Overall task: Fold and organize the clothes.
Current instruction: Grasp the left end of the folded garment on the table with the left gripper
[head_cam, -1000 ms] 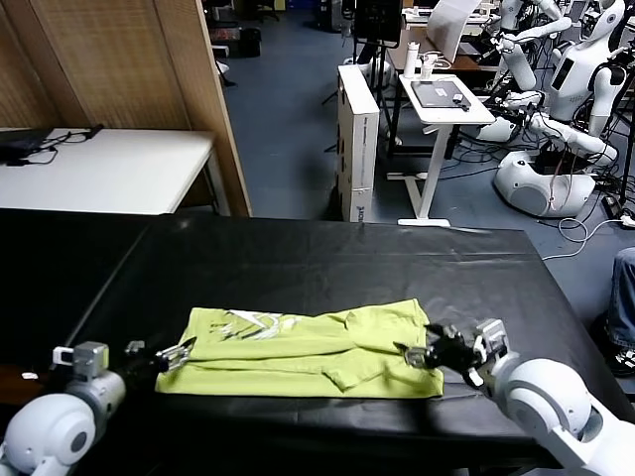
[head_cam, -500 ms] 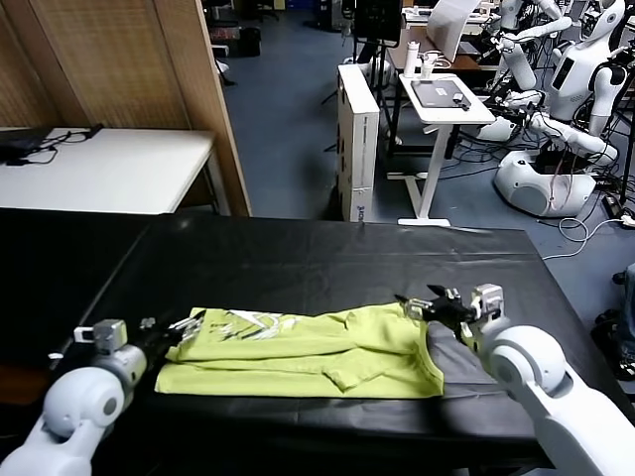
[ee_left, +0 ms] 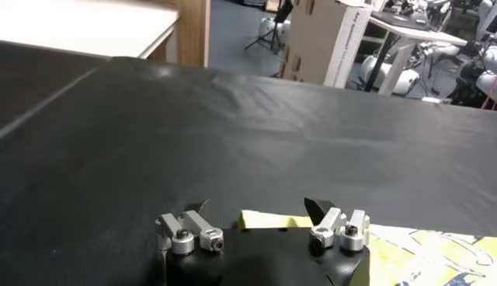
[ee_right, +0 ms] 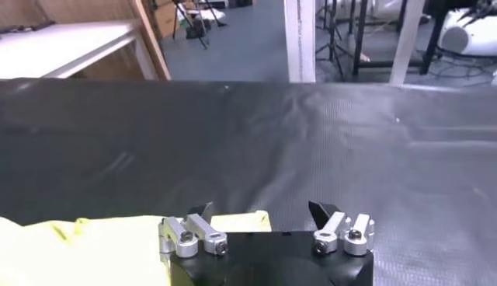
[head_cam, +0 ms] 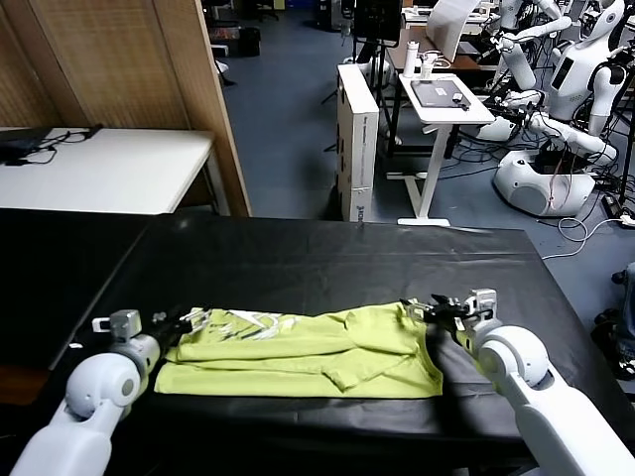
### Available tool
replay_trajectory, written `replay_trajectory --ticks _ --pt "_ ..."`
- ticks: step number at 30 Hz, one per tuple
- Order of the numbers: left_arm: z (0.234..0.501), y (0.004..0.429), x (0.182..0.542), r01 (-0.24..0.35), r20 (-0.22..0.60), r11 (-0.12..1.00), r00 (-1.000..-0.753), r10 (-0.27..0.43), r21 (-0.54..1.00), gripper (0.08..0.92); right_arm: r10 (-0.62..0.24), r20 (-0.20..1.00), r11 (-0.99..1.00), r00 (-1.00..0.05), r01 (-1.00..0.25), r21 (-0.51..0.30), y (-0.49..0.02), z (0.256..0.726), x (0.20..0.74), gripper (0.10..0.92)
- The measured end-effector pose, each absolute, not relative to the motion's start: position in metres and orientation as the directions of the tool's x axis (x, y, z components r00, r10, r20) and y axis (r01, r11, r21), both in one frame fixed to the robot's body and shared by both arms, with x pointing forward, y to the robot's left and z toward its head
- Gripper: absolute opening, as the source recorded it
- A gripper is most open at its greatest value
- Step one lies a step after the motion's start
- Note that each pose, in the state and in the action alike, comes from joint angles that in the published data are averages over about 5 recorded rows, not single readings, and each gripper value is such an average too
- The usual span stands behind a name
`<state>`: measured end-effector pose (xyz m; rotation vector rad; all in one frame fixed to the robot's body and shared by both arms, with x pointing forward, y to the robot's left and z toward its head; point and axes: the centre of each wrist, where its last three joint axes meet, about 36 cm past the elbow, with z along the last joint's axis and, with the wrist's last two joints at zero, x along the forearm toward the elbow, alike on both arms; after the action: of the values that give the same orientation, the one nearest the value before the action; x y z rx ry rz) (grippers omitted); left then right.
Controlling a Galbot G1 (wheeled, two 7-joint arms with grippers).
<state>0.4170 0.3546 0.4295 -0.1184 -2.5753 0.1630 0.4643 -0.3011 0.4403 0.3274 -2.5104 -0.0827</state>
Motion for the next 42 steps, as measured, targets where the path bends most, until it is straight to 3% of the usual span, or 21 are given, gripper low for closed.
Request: replay_trajectory --ticks 5,8,11,16,19,22,27,36,39,42 --pt "0.425 0.356 0.417 0.047 0.531 0.988 -0.839 0.118 -0.144 0.907 -0.261 0.563 0.965 -0.784 -0.222 0.138 -0.299 0.438 0.465 0.892" --pt "0.424 0.355 0.417 0.048 0.535 0.988 -0.836 0.120 -0.148 0.872 -0.265 0.563 0.964 -0.783 -0.227 0.139 -0.298 0.438 0.465 0.780" --pt "0.423 0.355 0.416 0.049 0.538 0.987 -0.834 0.124 -0.151 0.733 -0.267 0.563 0.963 -0.782 -0.230 0.137 -0.297 0.437 0.464 0.598" --pt "0.422 0.354 0.412 0.054 0.540 0.987 -0.831 0.129 -0.153 0.393 -0.263 0.554 0.964 -0.790 -0.229 0.132 -0.295 0.436 0.460 0.276" --pt "0.422 0.353 0.410 0.057 0.537 0.987 -0.833 0.131 -0.153 0.210 -0.251 0.538 0.968 -0.804 -0.215 0.130 -0.294 0.435 0.458 0.159" --pt "0.424 0.354 0.409 0.058 0.532 0.987 -0.837 0.130 -0.149 0.147 -0.229 0.520 0.973 -0.823 -0.188 0.132 -0.293 0.431 0.454 0.143" --pt "0.426 0.358 0.407 0.051 0.529 0.989 -0.841 0.118 -0.140 0.146 -0.211 0.512 0.976 -0.832 -0.154 0.151 -0.291 0.422 0.447 0.141" --pt "0.427 0.370 0.402 0.031 0.529 0.992 -0.844 0.091 -0.123 0.146 -0.259 0.497 0.964 -0.828 -0.189 0.186 -0.289 0.424 0.443 0.155" --pt "0.428 0.370 0.402 0.030 0.528 0.992 -0.844 0.090 -0.121 0.148 -0.275 0.457 0.960 -0.846 -0.211 0.187 -0.294 0.430 0.440 0.268" --pt "0.430 0.369 0.403 0.030 0.522 0.993 -0.849 0.087 -0.118 0.215 -0.288 0.410 0.956 -0.865 -0.232 0.182 -0.298 0.437 0.436 0.456"
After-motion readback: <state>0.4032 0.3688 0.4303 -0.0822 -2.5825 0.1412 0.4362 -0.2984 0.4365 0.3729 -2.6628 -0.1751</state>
